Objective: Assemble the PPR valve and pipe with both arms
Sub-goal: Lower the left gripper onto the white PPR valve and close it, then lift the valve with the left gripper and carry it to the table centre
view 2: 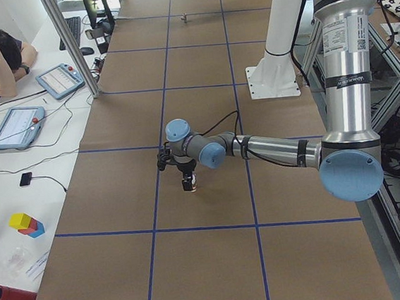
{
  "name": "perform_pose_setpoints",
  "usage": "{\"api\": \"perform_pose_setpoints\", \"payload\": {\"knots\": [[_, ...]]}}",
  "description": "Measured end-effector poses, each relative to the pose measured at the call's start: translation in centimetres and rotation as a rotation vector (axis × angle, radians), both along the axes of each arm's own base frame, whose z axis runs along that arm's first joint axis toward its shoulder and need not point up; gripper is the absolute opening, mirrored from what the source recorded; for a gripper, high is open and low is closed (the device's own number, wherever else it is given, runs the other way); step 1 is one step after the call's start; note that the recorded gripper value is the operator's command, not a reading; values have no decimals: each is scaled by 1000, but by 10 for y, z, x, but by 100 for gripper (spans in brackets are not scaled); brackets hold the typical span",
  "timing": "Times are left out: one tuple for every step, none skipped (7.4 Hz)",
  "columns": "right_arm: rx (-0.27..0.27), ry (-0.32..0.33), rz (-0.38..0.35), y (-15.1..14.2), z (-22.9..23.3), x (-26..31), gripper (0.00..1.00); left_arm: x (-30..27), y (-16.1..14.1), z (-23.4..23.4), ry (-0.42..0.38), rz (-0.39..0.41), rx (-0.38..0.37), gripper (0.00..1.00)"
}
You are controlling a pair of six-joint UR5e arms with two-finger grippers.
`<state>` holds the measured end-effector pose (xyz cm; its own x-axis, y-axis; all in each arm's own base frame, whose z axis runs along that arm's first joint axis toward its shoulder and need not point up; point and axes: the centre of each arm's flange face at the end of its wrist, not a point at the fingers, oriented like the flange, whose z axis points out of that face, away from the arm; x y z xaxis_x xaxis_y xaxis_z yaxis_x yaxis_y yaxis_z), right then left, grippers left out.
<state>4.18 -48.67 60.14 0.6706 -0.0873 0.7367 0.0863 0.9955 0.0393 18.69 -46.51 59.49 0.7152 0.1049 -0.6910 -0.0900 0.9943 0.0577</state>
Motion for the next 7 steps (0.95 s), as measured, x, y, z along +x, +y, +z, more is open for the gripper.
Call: {"api": "perform_pose_setpoints", "payload": {"knots": [[0,0,0,0,0,0,99,0,0,1,1,-2,-1,0],[-1,0,0,0,0,0,99,0,0,0,3,-2,-2,0],[-1,0,0,0,0,0,99,0,1,-1,6,0,-3,0],[0,0,0,0,0,0,99,1,1,-7,12,-1,-2,0],[4,0,0,-1,-2,0,99,2,-2,-23,14,-6,-6,0],[16,-1,1,-6,-8,0,99,8,-12,-57,7,-13,-22,0],[32,-2,1,-13,-17,0,99,18,-30,-110,-5,-18,-39,0]]}}
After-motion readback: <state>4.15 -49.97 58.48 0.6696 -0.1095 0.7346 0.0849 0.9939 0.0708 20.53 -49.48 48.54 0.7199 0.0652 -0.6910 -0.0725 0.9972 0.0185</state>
